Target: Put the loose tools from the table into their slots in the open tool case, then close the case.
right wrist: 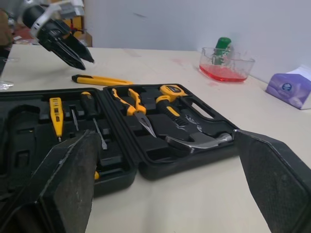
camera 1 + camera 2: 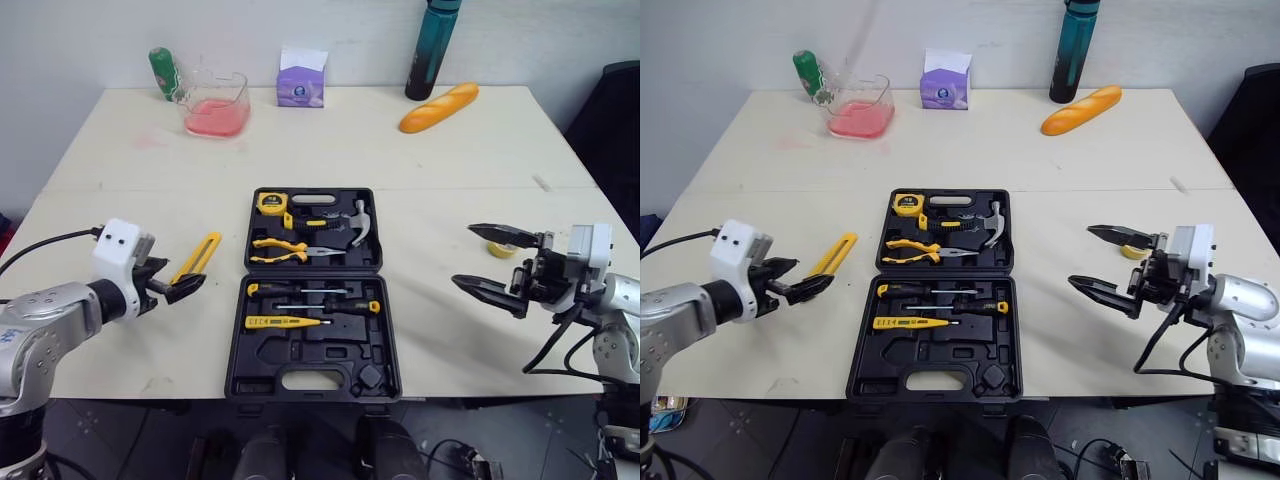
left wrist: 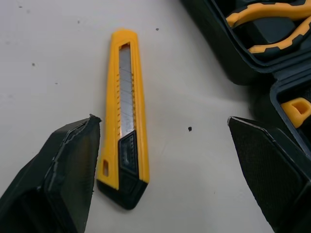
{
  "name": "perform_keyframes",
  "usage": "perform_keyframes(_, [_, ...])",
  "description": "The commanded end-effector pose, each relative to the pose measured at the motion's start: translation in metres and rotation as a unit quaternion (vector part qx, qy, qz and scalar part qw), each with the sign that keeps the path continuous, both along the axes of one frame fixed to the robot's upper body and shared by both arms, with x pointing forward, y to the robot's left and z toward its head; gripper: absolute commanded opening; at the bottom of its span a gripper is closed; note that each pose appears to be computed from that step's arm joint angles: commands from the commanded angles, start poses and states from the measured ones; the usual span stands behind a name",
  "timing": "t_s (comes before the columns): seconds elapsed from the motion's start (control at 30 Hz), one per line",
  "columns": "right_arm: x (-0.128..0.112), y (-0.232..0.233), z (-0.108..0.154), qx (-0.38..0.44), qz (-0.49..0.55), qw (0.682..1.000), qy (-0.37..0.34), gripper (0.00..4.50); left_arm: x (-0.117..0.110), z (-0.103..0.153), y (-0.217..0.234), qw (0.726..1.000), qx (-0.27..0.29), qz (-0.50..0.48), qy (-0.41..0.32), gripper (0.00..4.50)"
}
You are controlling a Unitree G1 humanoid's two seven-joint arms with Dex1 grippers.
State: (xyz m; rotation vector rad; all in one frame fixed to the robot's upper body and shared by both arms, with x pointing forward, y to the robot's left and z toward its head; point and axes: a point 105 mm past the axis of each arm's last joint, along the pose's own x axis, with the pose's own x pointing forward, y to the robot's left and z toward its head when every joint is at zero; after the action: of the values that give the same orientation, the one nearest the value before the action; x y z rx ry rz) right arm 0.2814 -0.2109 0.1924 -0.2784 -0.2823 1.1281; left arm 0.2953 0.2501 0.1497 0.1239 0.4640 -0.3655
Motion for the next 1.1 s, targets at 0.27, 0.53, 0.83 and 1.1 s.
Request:
perform_keyframes(0.27, [-0.007,0.011,0.007,-0.001,0.013,1.0,-0.015,4.5,0.026,-0.011,0.009,0.999,0.043,0.03,-0.007,4.41])
perform_keyframes(0.53, [-0.008,0.015,0.007,-0.005,0.019,1.0,-0.012,4.5,0.036,-0.031,0.0,0.999,0.037,0.005,0.025,4.41])
perform_keyframes(0.83, [-0.014,0.019,0.006,-0.013,0.036,0.999,-0.007,4.5,0.029,-0.051,0.001,0.998,0.039,0.001,0.058,4.41])
perform_keyframes(1.1, [-0.019,0.018,0.002,-0.018,0.043,0.999,0.009,4.5,0.028,-0.056,0.001,0.998,0.031,0.006,0.054,1.42])
